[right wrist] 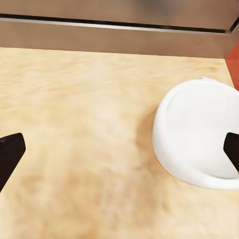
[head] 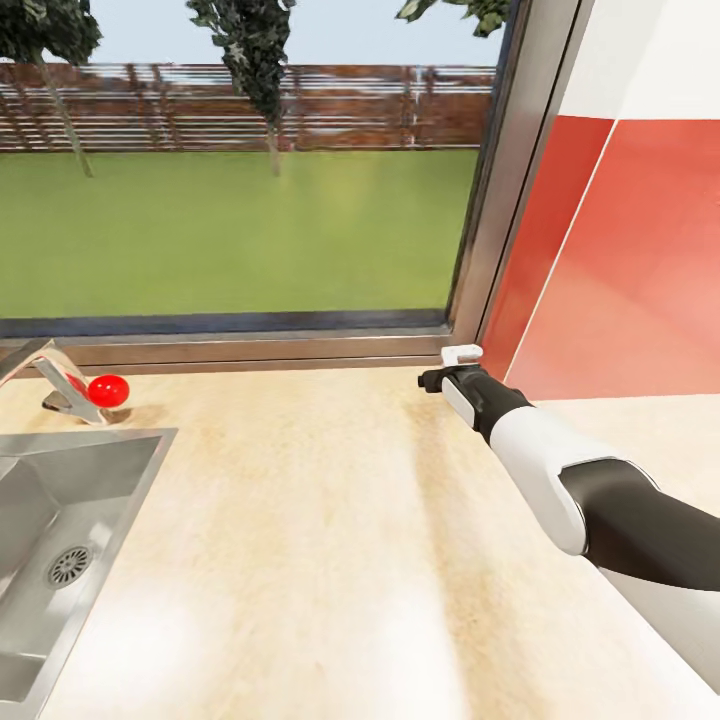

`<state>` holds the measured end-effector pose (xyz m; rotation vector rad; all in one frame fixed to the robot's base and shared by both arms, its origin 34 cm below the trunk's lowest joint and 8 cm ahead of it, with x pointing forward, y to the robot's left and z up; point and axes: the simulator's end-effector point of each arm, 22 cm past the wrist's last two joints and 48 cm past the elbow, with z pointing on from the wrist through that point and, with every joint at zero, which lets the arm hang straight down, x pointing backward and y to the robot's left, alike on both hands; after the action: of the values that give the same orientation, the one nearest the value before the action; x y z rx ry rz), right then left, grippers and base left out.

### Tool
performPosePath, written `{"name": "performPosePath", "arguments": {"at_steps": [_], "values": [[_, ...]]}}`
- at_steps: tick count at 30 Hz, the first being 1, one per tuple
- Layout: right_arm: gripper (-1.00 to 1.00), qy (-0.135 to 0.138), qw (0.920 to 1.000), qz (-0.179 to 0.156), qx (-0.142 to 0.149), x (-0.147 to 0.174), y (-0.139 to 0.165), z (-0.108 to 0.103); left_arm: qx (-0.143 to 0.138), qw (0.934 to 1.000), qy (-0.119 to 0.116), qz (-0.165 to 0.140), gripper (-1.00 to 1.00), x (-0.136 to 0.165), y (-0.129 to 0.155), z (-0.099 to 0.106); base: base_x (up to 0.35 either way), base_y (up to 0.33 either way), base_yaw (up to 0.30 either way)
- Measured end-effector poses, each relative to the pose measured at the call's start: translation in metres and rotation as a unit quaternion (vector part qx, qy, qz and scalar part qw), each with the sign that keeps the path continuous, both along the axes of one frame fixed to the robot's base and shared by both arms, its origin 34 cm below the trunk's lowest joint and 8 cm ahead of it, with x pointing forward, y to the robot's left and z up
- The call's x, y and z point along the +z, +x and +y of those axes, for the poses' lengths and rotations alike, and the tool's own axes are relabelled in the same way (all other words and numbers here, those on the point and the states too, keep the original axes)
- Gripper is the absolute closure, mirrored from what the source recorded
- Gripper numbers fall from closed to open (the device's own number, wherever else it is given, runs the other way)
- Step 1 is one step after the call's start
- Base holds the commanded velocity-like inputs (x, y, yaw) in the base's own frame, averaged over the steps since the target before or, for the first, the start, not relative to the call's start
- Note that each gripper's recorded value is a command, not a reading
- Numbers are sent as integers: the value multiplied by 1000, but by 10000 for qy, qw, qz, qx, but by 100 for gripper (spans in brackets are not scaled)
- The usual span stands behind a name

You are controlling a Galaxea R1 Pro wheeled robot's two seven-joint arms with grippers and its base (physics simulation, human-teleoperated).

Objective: Set up a coffee station on the kitchen countertop: keep the coffee maker on the countertop, move the bottle of coffee from the kitchen shelf to the counter next to the coffee maker, place a paper coffee filter on top of the coffee maker, put the saucer next to the coffee maker with the coffee cup on the saucer, and place the electric kettle next to the coffee maker.

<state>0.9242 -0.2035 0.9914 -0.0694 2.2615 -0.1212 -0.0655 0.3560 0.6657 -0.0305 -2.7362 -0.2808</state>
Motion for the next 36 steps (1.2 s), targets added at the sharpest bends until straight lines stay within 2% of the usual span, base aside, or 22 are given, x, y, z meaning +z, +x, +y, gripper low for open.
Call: {"name": "performPosePath", "arguments": {"at_steps": [24, 36], "values": [[-100, 0, 10000, 93, 0, -15, 0, 0, -4, 9997, 10, 249, -100, 14, -27, 2, 3, 0, 0], [-100, 0, 10000, 93, 0, -15, 0, 0, -5, 9997, 3, 256, -100, 14, -28, 1, 40, 0, 0]]}}
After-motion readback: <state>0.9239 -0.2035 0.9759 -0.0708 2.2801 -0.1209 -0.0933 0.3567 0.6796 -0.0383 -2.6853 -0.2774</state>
